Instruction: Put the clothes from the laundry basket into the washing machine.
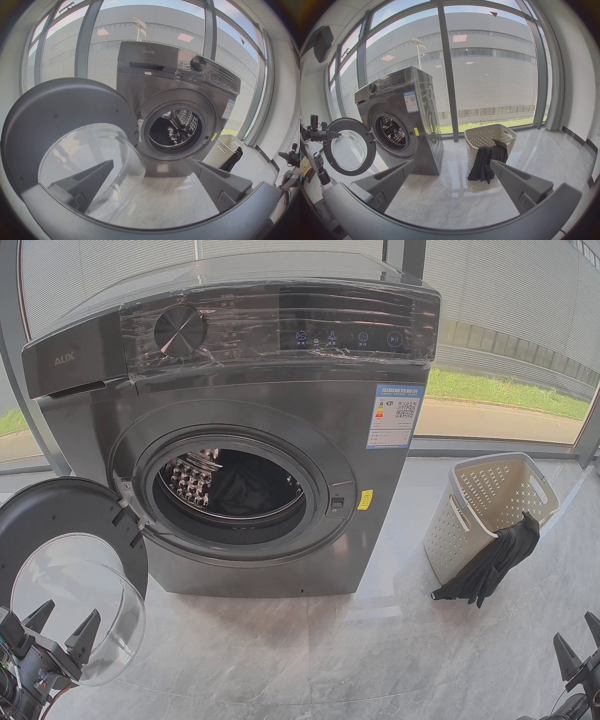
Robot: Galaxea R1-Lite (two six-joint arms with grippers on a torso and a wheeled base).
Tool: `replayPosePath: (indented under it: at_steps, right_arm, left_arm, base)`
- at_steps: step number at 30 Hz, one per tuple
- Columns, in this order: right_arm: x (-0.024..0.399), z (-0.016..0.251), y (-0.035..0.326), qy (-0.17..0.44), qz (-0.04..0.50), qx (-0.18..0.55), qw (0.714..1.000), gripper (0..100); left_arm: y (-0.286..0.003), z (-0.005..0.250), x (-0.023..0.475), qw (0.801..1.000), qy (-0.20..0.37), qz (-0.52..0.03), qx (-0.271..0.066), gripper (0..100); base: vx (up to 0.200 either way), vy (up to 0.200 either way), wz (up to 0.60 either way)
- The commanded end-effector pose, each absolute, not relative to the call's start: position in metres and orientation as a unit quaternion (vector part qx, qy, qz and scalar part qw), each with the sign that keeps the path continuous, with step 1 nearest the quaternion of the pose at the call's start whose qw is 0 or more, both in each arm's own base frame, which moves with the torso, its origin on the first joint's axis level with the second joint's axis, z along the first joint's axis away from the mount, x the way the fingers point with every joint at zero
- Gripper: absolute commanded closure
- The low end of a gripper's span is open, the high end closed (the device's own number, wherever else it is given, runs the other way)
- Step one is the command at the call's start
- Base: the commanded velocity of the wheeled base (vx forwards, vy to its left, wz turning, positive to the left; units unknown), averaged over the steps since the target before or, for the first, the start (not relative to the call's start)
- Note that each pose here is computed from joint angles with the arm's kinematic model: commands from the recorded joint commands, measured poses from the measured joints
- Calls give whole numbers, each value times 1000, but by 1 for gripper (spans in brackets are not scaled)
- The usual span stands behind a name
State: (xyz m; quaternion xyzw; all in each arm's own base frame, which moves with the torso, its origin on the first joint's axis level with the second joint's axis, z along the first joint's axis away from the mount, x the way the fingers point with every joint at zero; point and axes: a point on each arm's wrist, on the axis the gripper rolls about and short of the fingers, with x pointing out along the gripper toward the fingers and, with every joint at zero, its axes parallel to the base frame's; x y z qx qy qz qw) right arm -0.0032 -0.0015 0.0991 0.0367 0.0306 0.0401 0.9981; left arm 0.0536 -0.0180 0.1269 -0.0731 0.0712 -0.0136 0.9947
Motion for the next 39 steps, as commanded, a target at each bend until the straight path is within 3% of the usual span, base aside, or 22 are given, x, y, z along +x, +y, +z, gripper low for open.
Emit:
replayPosePath:
  at_steps: [1,7,11,16,20,23,24,26,31,33,36,39]
  right_arm:
    - [-17,88,-2,-9,38,40,998,0]
    - [-16,87,-2,-5,35,40,999,0]
    - [-17,87,-2,-8,22,39,999,0]
    - [-21,82,1,-12,13,15,1000,0]
    - [-24,81,1,-17,26,16,999,0]
    - [-24,81,1,-17,14,13,1000,0]
    - [-24,81,1,-17,14,13,1000,0]
    - [-23,76,0,-2,-11,12,1000,0]
    - [-23,76,0,-1,-4,3,1000,0]
    - [-23,76,0,-2,-1,1,1000,0]
    - [-23,76,0,-2,-2,7,1000,0]
    - [-23,76,0,-2,-2,1,1000,0]
  left_arm:
    - [-6,122,34,994,39,4,-103,0]
    - [3,113,26,991,49,92,-85,0]
    - [8,105,13,985,39,139,-91,0]
    - [8,90,-1,989,57,104,-91,0]
    - [6,86,-13,994,12,-9,-105,0]
    - [2,86,-16,989,11,-103,-101,0]
    - [2,86,-16,989,11,-103,-101,0]
    - [3,85,-16,993,11,-98,-62,0]
    - [0,84,-18,999,-8,0,-33,0]
    - [-2,83,-22,999,-26,-26,-13,0]
    - [-1,83,-22,999,-28,-29,-22,0]
    - [1,78,-23,999,-10,31,-10,0]
  base:
    - [0,-200,0]
    - [0,0,0]
    - [0,0,0]
    - [0,0,0]
    - [0,0,0]
    - [0,0,0]
    - [0,0,0]
    - [0,0,0]
    - [0,0,0]
    - [0,0,0]
    - [0,0,0]
    - [0,0,0]
